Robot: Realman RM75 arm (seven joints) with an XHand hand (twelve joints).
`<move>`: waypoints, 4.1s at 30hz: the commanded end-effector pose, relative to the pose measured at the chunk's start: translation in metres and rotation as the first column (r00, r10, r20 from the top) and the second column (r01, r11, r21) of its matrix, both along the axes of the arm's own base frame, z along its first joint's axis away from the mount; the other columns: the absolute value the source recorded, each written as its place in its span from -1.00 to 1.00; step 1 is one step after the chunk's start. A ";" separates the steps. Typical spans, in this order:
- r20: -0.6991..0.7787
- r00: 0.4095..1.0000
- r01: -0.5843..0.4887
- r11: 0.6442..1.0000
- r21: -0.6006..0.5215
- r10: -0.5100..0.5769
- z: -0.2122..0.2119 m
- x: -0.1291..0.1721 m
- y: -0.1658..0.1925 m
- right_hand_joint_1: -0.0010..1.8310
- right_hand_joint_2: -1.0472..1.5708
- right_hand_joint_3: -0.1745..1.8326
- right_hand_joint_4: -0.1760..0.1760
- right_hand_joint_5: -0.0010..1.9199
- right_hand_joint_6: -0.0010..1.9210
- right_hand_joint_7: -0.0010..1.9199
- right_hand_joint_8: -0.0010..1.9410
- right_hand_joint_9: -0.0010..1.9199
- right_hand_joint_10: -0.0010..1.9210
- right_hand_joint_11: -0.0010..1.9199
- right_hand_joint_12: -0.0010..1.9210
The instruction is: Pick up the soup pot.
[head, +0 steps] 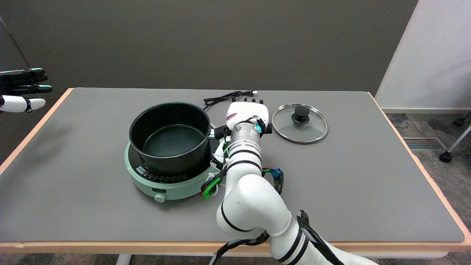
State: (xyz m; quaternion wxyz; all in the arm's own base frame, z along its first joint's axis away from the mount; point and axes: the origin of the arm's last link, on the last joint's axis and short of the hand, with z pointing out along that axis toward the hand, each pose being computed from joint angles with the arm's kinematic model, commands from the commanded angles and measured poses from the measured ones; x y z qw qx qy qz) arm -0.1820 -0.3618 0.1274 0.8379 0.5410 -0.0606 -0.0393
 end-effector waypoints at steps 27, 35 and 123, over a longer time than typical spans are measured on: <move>0.034 0.999 0.014 1.000 0.019 -0.014 0.011 0.002 -0.007 0.32 -0.40 0.24 -0.20 0.29 0.29 0.29 0.28 0.29 0.29 0.29 0.29; 0.029 0.999 0.018 1.000 0.026 -0.019 0.009 0.000 -0.005 0.38 -0.18 0.11 -0.43 0.43 0.43 0.43 0.41 0.43 0.43 0.43 0.43; -0.449 0.863 -0.304 0.948 -0.093 0.233 0.128 0.038 0.051 0.00 0.73 0.20 -0.30 1.00 1.00 1.00 0.98 1.00 1.00 1.00 1.00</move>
